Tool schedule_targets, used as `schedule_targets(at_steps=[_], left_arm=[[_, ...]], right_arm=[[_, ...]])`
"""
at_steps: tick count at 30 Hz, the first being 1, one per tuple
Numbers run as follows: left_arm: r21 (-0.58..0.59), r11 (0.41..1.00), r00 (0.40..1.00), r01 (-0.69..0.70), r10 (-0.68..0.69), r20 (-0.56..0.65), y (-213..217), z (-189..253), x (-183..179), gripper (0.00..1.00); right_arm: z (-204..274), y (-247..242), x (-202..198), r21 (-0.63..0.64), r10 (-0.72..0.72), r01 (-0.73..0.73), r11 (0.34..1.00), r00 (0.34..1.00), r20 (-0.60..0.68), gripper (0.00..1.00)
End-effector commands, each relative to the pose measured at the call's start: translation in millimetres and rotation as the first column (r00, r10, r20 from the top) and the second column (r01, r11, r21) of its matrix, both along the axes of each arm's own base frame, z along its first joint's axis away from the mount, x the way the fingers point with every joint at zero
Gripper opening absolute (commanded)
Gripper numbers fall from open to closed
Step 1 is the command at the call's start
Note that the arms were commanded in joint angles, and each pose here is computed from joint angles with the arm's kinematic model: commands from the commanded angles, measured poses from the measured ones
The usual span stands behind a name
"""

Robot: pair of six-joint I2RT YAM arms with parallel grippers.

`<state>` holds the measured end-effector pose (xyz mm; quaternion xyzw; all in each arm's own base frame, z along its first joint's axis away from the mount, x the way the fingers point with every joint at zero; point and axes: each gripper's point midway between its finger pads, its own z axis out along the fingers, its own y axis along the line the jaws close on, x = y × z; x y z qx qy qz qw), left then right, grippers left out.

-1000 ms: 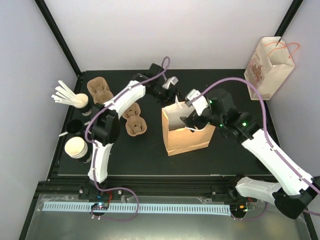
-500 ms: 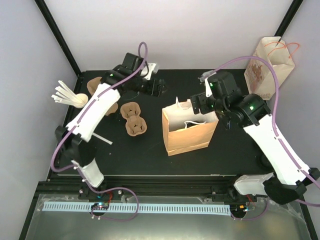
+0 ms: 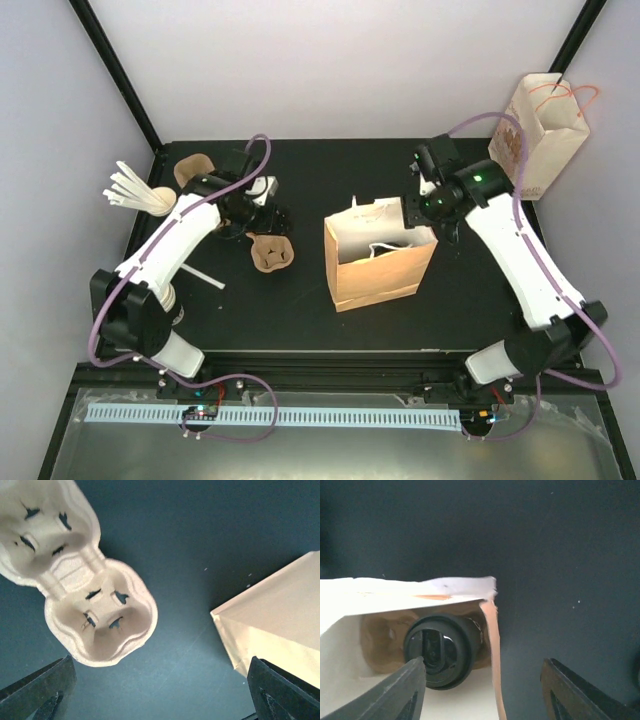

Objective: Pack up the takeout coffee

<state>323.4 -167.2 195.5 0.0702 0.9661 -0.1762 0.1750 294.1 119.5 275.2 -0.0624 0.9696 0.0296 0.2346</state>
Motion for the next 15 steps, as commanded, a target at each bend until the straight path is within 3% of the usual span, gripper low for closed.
schedule_targets(at_steps=[1, 5, 8, 11, 15], left_arm=[[0.056, 0.998, 0.989, -0.030, 0.038, -0.144, 10.6, -38.7, -13.6, 0.96], [0.058, 0.994, 0.962, -0.097, 0.108, -0.251, 23.6, -68.3, -19.3, 0.91], [0.001, 0.985, 0.927, -0.173, 0.164, -0.337, 30.2, -84.7, -23.7, 0.89], [-0.077, 0.973, 0.901, -0.219, 0.171, -0.398, 26.3, -95.0, -27.1, 0.77], [-0.118, 0.966, 0.876, -0.229, 0.152, -0.458, 17.6, -110.6, -32.8, 0.52]], right_arm=[[-9.9, 8.2, 10.4, 0.005, 0.015, -0.015, 1.000, 0.999, -0.043, 0.60], [-7.9, 6.1, 24.0, -0.027, 0.000, 0.000, 1.000, 1.000, -0.008, 0.39], [-0.9, 4.2, 35.0, -0.045, -0.016, 0.017, 0.999, 0.999, 0.032, 0.18], [0.6, 4.9, 44.0, -0.051, -0.029, 0.032, 0.998, 0.998, 0.048, 0.02], [-0.2, 8.8, 57.7, -0.039, -0.048, 0.052, 0.998, 0.995, 0.082, 0.01]])
